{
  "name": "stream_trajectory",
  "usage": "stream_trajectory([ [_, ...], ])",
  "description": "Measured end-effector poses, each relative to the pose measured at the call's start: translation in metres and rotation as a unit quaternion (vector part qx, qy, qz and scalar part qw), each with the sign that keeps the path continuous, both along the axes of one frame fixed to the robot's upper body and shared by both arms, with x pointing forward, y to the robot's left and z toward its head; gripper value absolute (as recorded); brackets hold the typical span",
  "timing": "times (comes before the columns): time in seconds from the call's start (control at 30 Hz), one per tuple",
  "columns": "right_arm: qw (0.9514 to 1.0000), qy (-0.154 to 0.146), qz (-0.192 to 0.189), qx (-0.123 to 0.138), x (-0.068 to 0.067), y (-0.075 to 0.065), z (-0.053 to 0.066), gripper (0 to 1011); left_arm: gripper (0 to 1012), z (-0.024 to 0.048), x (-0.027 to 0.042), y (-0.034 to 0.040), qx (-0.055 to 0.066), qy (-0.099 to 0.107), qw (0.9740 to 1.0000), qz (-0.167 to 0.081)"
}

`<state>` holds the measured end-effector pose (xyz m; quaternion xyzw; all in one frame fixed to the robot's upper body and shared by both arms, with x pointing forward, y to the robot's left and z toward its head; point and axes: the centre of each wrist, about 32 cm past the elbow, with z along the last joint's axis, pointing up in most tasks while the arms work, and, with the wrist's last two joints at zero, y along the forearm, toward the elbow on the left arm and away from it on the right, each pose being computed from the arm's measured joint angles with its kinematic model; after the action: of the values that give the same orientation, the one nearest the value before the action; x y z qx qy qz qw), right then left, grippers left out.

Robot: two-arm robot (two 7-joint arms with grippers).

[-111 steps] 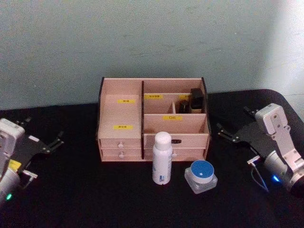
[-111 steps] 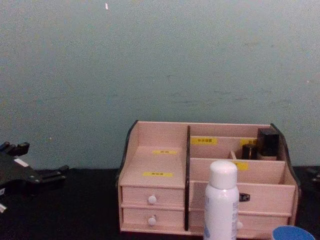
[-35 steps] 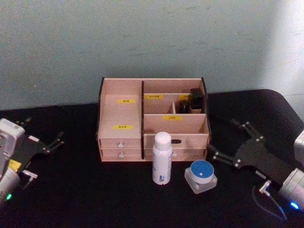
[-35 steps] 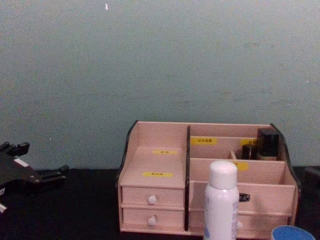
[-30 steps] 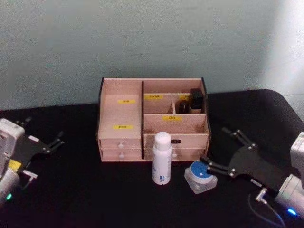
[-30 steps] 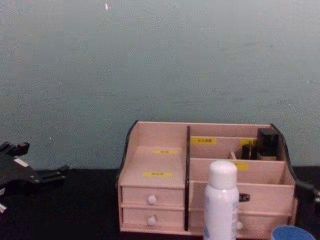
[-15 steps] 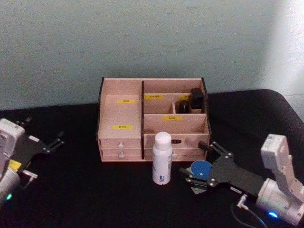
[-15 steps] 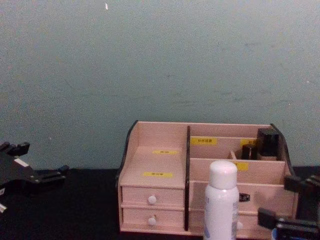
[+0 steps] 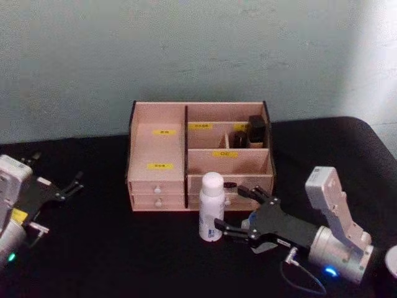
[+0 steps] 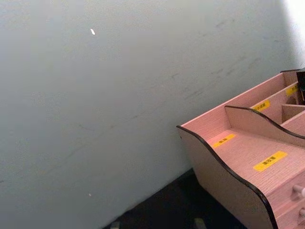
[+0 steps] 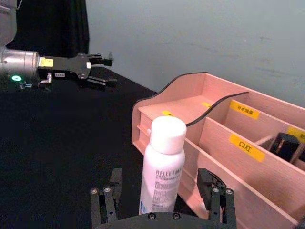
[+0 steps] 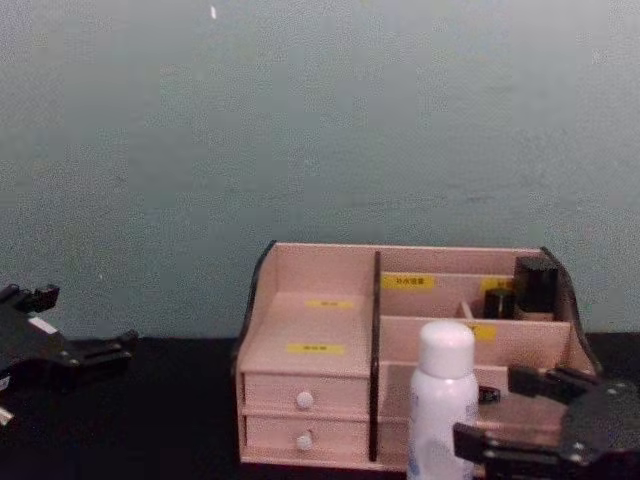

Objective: Pick up the facial cleanser and watermelon frost from the table and place them into the tiered storage box.

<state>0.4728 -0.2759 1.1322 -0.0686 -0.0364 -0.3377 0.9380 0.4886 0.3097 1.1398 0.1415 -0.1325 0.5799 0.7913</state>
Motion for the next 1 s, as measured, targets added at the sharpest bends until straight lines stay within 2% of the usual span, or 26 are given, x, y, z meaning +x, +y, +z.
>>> stream_trajectory([
  [0.57,0.9998,0.02,-0.003,-0.003,0.024,0.023,-0.002,1003,1001,0.0,0.0,0.0,0.0,0.0,1.0,0.0],
  [1.0,0.9992,0.035,-0.014,-0.013,0.034,0.029,-0.004,1003,1001,0.0,0.0,0.0,0.0,0.0,1.0,0.0],
])
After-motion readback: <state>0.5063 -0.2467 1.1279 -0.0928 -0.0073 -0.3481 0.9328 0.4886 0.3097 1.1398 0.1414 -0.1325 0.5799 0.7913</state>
